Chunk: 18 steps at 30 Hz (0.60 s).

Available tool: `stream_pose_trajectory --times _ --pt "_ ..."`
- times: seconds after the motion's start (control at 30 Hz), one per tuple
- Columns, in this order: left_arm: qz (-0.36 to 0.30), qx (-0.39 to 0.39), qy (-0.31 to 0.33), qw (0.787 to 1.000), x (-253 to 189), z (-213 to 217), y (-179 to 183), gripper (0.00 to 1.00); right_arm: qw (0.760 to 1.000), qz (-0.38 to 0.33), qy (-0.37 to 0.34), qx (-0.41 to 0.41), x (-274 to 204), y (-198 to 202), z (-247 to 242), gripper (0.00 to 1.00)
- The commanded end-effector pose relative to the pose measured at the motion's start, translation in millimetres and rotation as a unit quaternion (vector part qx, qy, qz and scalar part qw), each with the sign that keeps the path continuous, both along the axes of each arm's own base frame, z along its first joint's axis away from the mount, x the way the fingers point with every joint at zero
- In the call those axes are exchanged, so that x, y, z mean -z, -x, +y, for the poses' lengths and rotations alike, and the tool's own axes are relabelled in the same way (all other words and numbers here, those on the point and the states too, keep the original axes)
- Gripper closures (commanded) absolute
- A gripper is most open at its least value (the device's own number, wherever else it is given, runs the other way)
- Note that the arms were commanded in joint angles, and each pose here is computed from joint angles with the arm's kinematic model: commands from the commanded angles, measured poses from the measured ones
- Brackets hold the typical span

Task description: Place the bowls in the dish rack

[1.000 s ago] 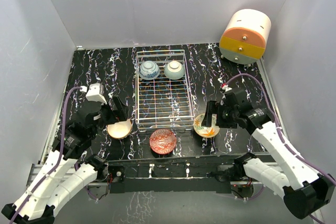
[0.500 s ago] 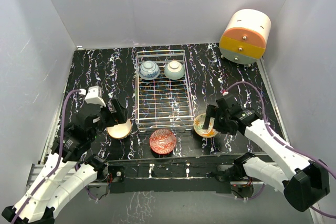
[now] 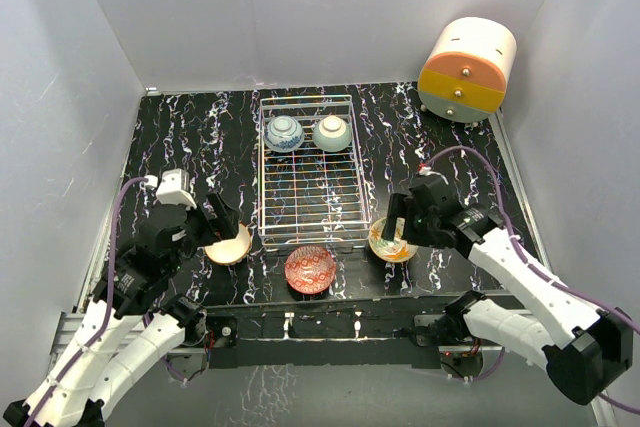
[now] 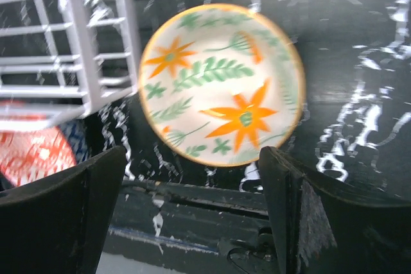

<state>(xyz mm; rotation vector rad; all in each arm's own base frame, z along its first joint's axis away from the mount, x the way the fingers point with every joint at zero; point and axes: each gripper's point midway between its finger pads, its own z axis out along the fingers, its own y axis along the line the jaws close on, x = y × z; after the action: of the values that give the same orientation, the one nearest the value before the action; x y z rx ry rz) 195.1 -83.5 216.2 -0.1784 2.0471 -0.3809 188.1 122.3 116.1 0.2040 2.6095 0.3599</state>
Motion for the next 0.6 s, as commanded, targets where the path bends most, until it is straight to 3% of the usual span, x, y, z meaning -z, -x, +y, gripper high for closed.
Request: stream_pose_trajectory --times 0.0,0.2,0.57 --pt "0.006 -0.003 0.0 1.0 6.8 -0.3 -0.4 0.03 0.994 -0.053 -0.037 -0.089 -24.5 4.3 43.5 0.13" --pt "0.01 -0.003 0.001 1.0 9.0 -0.6 0.1 0.03 0.99 -0.047 -0.06 -0.115 -6.1 23.9 64.5 0.13" --pt "0.013 -0.005 0.0 1.0 8.4 0.6 1.2 0.03 0.994 -0.077 -0.053 -0.057 8.4 10.2 54.8 0.13"
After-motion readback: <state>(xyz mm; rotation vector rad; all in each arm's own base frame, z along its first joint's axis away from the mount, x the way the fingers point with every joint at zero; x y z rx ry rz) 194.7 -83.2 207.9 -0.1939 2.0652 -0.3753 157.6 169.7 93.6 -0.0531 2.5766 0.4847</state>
